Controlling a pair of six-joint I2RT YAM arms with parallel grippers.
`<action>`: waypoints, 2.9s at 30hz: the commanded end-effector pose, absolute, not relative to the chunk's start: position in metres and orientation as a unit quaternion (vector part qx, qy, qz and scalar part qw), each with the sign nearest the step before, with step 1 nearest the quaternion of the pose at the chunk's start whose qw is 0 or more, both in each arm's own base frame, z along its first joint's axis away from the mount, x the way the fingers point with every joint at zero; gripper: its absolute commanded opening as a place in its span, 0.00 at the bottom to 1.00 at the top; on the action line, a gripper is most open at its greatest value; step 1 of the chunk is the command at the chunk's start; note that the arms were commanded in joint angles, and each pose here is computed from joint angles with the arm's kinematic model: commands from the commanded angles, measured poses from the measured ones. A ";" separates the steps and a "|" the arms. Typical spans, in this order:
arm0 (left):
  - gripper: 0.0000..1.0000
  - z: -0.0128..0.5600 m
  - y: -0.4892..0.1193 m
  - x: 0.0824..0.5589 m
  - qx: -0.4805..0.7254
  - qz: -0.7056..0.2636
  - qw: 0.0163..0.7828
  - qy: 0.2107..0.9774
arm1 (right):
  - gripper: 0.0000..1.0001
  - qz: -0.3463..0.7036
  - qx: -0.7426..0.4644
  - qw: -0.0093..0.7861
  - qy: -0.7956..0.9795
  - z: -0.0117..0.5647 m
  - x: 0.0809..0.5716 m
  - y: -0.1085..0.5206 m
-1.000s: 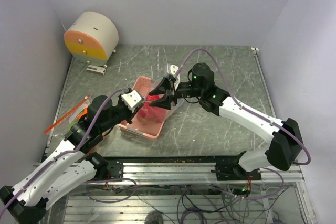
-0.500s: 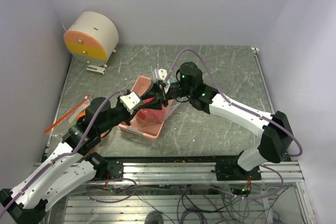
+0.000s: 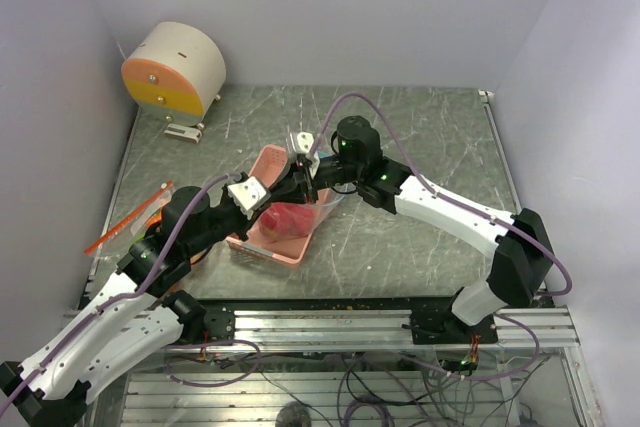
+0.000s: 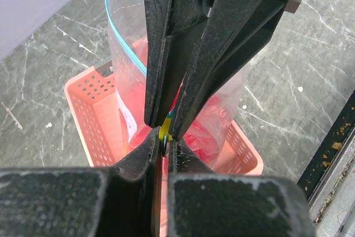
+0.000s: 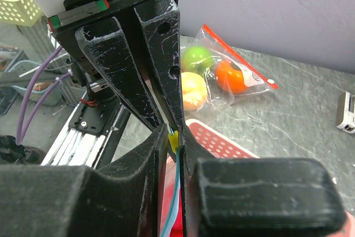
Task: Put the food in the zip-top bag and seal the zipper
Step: Zip the zipper food storage bag at the center of the board.
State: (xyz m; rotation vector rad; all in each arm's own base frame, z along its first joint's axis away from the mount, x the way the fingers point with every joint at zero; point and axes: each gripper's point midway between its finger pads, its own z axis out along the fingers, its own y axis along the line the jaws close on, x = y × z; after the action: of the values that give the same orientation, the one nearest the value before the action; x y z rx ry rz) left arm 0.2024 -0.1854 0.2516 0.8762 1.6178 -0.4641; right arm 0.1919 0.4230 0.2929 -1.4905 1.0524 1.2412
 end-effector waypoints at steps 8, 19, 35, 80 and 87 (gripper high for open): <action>0.07 0.272 -0.185 0.202 0.369 -0.201 0.608 0.674 | 0.25 0.493 -0.625 0.425 0.432 0.278 0.190 0.421; 0.07 0.272 -0.184 0.203 0.365 -0.200 0.610 0.675 | 0.21 0.488 -0.626 0.420 0.439 0.273 0.192 0.422; 0.07 0.279 -0.176 0.203 0.352 -0.188 0.622 0.674 | 0.00 0.451 -0.619 0.430 0.478 0.263 0.211 0.400; 0.07 0.279 -0.171 0.203 0.326 -0.193 0.628 0.679 | 0.35 0.483 -0.593 0.476 0.434 0.295 0.208 0.425; 0.07 0.278 -0.172 0.203 0.326 -0.194 0.628 0.679 | 0.29 0.482 -0.595 0.469 0.440 0.288 0.211 0.427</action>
State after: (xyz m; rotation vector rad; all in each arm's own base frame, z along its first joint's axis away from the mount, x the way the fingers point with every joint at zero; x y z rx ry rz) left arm 0.2004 -0.1707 0.2644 0.7848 1.6036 -0.4362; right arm 0.2042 0.4228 0.2798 -1.4717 1.0997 1.1995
